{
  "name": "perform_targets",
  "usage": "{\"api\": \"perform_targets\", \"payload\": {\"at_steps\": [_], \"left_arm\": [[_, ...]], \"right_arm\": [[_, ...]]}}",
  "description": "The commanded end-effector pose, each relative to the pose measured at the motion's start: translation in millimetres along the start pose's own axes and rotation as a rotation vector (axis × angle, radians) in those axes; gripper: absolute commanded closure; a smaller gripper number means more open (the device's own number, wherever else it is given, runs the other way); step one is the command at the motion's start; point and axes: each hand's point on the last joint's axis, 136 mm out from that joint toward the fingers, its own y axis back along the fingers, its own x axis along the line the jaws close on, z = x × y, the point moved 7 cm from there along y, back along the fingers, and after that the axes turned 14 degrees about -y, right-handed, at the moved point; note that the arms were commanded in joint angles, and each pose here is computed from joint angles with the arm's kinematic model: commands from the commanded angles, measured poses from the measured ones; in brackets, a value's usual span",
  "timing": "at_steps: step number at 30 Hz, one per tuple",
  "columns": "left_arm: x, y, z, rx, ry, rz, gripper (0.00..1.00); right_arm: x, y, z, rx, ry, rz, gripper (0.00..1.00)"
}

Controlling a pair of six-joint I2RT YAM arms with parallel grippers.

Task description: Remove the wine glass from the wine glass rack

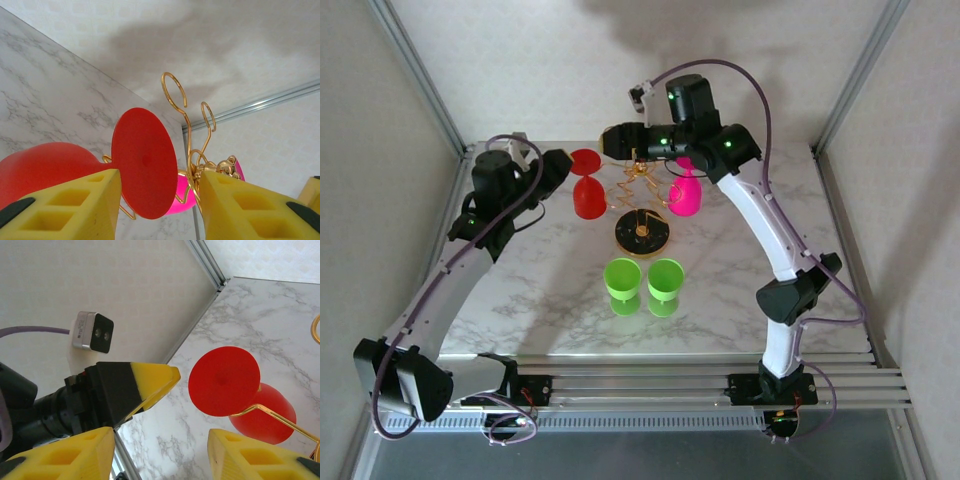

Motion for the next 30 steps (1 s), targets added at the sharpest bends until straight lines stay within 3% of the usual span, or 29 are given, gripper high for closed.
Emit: {"api": "perform_targets", "payload": {"at_steps": [1,30], "left_arm": [[4.9,-6.4,-1.8,0.007,0.009,-0.015,0.55],[15.6,-22.4,-6.5,0.021,0.017,-0.005,0.60]], "right_arm": [[13.5,19.6,5.7,-0.055,0.047,0.025,0.48],[13.4,22.2,3.4,-0.061,0.044,0.023,0.48]]}}
